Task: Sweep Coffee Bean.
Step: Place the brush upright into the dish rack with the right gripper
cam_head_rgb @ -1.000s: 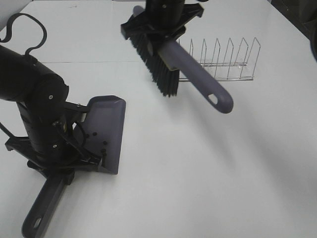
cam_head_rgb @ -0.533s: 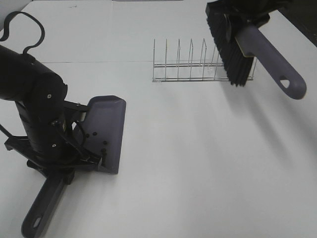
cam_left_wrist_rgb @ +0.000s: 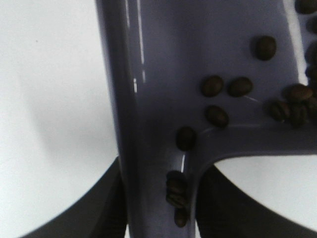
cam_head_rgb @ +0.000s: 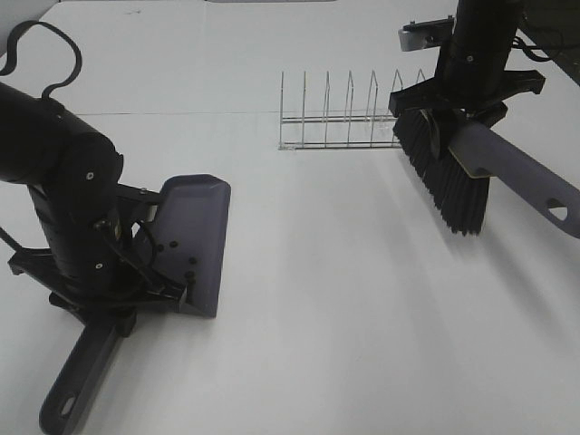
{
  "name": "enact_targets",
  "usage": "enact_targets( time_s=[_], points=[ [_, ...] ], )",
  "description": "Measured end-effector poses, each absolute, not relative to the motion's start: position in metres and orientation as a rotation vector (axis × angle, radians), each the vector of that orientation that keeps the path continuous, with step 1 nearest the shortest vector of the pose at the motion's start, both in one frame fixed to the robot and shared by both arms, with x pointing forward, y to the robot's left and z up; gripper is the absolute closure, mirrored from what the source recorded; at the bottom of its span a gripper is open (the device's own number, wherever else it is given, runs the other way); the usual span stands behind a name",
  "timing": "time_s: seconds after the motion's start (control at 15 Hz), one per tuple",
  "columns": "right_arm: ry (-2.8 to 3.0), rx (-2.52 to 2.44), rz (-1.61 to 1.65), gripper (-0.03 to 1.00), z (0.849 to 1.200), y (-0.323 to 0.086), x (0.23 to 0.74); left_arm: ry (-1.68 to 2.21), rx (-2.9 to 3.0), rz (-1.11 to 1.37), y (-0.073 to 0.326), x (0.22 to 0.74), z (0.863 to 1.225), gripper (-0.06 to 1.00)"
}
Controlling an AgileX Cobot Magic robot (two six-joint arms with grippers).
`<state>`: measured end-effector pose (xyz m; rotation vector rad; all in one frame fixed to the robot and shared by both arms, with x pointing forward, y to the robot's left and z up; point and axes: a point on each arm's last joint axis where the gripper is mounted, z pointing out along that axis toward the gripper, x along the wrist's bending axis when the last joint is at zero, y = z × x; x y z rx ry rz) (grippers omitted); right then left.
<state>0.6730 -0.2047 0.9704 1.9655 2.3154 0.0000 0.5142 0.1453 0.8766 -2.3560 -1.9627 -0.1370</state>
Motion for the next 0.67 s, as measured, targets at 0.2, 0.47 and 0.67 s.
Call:
enact_targets(
  time_s=[0.2, 0.47, 0.67],
  points=[
    [2.318, 1.958, -0.025, 0.67, 0.953, -0.203, 0.685, -1.961, -2.357, -0.137, 0.145, 0.514, 0.877, 0.58],
    [2.319, 1.950, -0.045, 0.67, 0.931, -0.200, 0.701, -1.945, -2.370, -0.136, 0.145, 0.514, 0.877, 0.58],
    [2.289, 1.926, 0.023, 0.67, 0.931, -0.197, 0.717, -1.943, -2.371, -0.136, 0.145, 0.514, 0.877, 0.58]
  ],
)
